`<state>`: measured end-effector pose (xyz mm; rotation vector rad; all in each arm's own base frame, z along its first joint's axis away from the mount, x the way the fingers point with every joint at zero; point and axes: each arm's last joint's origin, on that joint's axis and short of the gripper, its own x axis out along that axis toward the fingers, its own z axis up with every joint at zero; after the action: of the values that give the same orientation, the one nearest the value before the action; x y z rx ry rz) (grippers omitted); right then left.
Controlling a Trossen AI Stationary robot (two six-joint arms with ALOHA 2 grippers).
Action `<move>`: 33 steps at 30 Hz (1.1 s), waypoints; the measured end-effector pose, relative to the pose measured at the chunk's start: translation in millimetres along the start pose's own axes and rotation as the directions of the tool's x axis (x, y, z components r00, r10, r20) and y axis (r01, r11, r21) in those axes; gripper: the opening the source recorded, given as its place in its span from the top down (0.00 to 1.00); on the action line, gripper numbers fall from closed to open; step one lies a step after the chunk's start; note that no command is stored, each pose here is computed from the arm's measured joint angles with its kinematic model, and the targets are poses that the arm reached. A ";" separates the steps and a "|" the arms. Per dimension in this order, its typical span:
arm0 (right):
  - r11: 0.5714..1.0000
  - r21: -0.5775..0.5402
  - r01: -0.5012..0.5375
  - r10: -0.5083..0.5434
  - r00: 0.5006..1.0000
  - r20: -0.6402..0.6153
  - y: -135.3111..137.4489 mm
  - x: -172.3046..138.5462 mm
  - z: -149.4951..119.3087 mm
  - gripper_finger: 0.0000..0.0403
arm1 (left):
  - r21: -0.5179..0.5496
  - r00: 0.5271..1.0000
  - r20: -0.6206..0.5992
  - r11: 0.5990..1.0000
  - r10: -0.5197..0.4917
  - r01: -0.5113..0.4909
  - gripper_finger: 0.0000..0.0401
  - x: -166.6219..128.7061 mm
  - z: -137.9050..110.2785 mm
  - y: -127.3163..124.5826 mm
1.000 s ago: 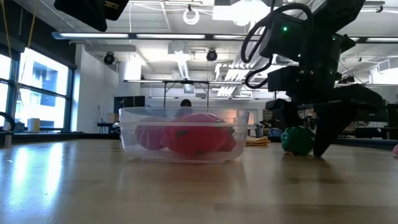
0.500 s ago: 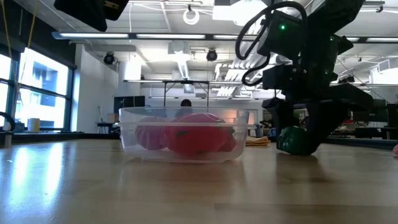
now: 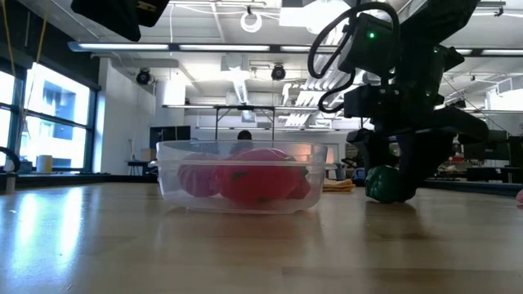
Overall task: Pick and placing Produce into tupperware
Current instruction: Put the green bell pepper into the transparent bin
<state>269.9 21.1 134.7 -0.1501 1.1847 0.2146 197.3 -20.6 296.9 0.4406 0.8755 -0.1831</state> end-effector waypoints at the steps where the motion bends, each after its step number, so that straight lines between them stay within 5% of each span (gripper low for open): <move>1: 1.000 0.008 0.000 0.000 1.000 0.000 0.0 0.0 0.0 0.42 | 0.000 1.000 0.000 1.000 0.000 0.000 0.99 0.0 -0.1 0.0; 7: 0.999 0.035 0.002 -0.003 1.000 0.017 -1.4 -6.6 10.8 0.42 | 0.000 1.000 0.000 1.000 0.000 0.000 0.99 0.0 -0.1 0.0; 14: 1.000 0.025 0.013 -0.015 0.998 0.064 -6.5 -42.7 54.2 0.42 | 0.000 1.000 0.000 1.000 0.000 0.000 0.99 0.0 0.0 0.0; 22: 0.998 0.033 0.045 -0.053 0.950 0.307 -13.3 -99.6 118.2 0.42 | 0.000 1.000 0.000 1.000 0.000 0.000 0.99 0.0 0.0 0.0; 33: 0.997 0.011 -0.072 0.069 0.984 0.163 -25.1 -38.1 166.4 0.45 | 0.000 1.000 -0.001 1.000 0.000 0.000 0.99 0.0 -0.1 0.0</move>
<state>412.1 31.4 231.8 -0.0742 1.0303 0.2736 197.3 -20.6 296.8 0.4406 0.8761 -0.1830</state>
